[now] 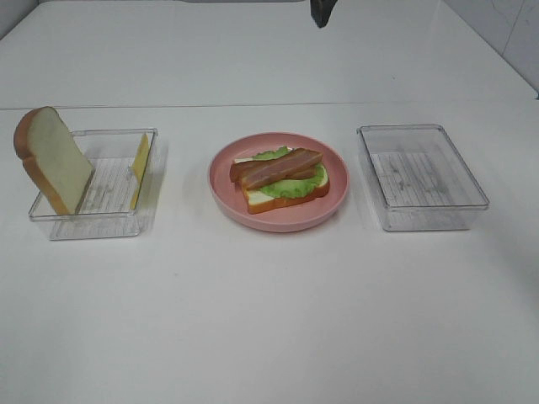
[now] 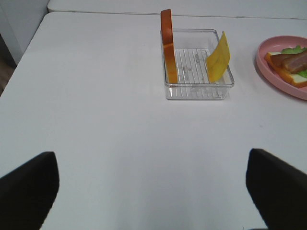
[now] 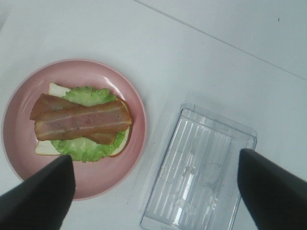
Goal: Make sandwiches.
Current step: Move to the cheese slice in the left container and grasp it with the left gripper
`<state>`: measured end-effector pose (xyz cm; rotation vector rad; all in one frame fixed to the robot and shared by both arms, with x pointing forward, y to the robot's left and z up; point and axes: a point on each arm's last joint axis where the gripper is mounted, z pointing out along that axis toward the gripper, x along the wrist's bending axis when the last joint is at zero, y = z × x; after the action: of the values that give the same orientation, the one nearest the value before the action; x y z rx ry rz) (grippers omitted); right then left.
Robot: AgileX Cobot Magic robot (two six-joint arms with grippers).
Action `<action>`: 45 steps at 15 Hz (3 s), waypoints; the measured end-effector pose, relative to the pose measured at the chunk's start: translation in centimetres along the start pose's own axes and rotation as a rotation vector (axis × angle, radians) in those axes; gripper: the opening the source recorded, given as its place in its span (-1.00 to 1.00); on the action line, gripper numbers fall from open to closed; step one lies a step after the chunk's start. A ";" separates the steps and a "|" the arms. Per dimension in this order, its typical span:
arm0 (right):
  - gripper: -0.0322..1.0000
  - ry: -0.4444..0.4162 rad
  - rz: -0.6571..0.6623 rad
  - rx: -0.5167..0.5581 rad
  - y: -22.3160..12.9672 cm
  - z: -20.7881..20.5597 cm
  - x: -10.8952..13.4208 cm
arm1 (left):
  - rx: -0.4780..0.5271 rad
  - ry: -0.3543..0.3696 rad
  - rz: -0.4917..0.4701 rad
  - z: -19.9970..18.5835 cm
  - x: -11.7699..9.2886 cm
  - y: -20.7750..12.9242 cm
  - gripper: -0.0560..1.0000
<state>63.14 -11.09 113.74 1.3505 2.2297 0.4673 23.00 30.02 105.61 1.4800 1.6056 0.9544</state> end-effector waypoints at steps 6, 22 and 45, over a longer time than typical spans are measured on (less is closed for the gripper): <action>0.80 -0.003 0.125 0.108 -5.3 -1.9 -5.7 | 0.000 0.000 0.000 0.0 0.0 0.0 0.97; 0.80 -0.053 0.308 0.335 -23.2 -4.2 -6.7 | 0.000 0.000 0.000 0.0 0.0 0.0 0.97; 0.80 -0.213 0.424 -0.322 -42.3 -14.5 -0.8 | 0.000 0.000 0.000 0.0 0.0 0.0 0.97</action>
<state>24.59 -31.53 103.81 1.6074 1.6141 0.7541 23.00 30.02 105.61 1.4800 1.6056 0.9544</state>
